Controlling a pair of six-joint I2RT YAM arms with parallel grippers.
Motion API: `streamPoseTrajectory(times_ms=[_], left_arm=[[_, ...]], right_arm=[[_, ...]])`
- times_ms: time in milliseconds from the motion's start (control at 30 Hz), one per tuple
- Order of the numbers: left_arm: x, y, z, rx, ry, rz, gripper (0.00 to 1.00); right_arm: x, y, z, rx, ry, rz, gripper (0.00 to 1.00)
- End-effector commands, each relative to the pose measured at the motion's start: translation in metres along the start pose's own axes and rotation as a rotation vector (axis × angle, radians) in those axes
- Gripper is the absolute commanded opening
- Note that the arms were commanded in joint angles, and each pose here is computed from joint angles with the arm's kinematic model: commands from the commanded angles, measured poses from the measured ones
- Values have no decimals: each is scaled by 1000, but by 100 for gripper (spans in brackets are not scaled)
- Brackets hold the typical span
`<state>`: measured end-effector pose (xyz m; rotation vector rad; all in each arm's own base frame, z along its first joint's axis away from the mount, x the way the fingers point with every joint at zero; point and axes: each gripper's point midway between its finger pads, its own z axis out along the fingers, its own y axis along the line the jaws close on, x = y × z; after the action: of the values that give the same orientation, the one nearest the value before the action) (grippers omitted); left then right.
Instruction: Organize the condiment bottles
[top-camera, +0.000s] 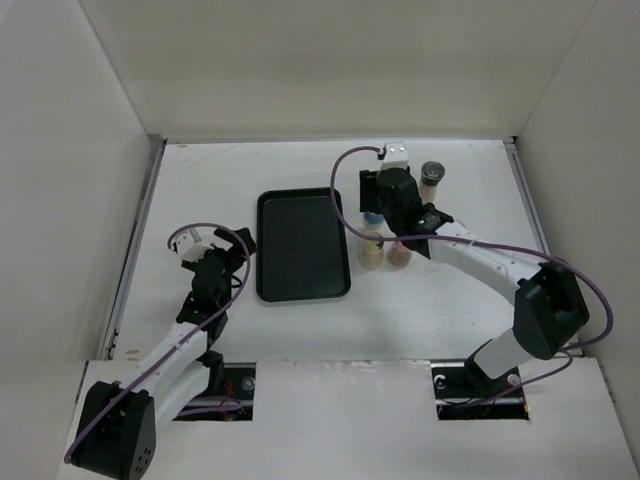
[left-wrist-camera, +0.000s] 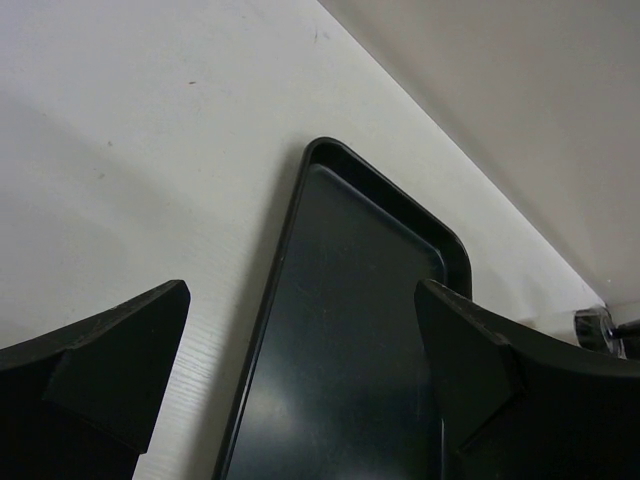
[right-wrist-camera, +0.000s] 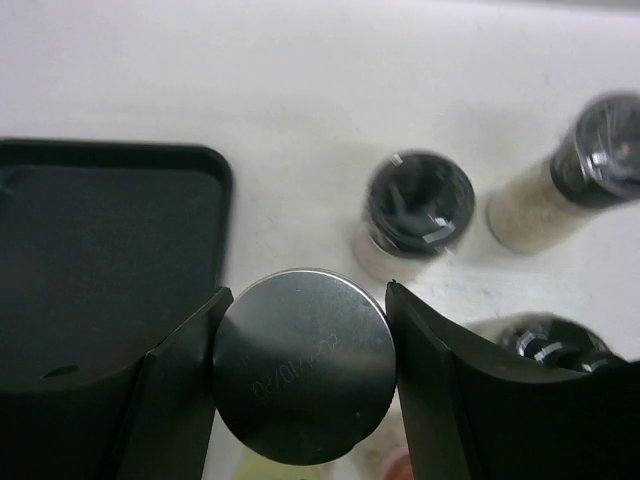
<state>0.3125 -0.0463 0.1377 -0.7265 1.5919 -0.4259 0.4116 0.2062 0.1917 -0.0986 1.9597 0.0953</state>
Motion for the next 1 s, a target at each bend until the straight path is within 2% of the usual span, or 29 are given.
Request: streamPoseTrajectory(times_ms=[0,300,533,833,967], left_arm=[[-14,2,-1,5,-63,-39,100],[-32,38,-8,-82,-147,-163,100],[-29,44,-7,-99,-135,-178,100],[-26,44,-5,-100,-123,-177,100],[-27,42,-5,-94,-123,-176,100]], right_arm=[[-122,33,-35,-88,-335,99,55],[-119,154,3,-302,-305,88,53],[-107,239,41,-375,-314,6,55],[-67,271,69,-377,-273,-66,58],[-48,272,75,-371,-242,-60,73]])
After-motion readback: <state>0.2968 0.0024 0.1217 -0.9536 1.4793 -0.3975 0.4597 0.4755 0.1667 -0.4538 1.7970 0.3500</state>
